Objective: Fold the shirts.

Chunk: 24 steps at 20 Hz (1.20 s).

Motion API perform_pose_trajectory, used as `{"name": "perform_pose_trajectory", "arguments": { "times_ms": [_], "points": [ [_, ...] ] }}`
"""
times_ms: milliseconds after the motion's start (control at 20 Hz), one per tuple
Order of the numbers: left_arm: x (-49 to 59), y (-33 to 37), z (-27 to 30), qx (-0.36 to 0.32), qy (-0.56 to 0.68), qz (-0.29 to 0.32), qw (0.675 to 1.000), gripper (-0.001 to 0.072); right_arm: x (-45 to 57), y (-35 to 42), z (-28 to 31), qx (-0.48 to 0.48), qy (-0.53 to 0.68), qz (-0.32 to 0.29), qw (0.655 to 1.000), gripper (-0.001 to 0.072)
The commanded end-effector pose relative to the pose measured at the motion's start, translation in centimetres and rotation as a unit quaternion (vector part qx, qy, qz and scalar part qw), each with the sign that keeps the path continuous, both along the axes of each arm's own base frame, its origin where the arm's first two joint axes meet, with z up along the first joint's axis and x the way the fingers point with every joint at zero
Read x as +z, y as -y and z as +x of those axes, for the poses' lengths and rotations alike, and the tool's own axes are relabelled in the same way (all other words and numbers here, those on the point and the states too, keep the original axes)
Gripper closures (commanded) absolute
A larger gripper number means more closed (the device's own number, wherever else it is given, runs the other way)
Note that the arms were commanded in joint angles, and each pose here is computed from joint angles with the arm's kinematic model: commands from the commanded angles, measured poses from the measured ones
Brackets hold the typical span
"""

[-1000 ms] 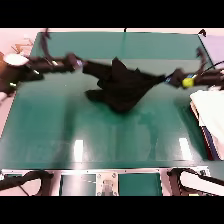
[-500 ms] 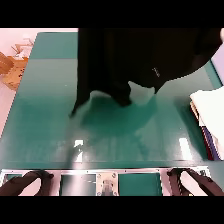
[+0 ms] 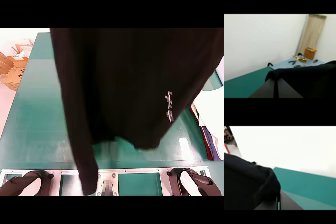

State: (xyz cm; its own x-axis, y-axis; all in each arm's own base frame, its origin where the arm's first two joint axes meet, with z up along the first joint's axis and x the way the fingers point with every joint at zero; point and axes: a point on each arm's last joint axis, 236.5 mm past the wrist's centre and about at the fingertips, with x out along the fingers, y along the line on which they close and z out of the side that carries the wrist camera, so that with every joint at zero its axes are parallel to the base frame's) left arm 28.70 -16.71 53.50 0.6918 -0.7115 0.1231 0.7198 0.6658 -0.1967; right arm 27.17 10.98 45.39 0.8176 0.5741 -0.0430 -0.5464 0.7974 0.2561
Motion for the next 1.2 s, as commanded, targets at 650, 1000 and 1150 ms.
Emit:
{"name": "perform_pose_trajectory", "arguments": {
  "times_ms": [650, 1000, 1150],
  "points": [
    [-39.6, 10.2, 25.1, -0.084, -0.377, 0.068, 0.920, 0.0685, -38.5, 3.4, 20.4, -0.067, -0.396, 0.111, 0.909, 0.0694],
    [-41.2, 9.1, 24.7, -0.114, -0.416, 0.081, 0.898, 0.0628, -44.8, 6.0, 21.8, -0.086, -0.456, 0.128, 0.877, 0.0485],
    [-39.0, 6.6, 22.2, -0.137, -0.480, 0.069, 0.863, 0.0005, -42.3, 9.6, 20.6, -0.063, -0.465, 0.110, 0.876, 0.0303]
  ]
}}
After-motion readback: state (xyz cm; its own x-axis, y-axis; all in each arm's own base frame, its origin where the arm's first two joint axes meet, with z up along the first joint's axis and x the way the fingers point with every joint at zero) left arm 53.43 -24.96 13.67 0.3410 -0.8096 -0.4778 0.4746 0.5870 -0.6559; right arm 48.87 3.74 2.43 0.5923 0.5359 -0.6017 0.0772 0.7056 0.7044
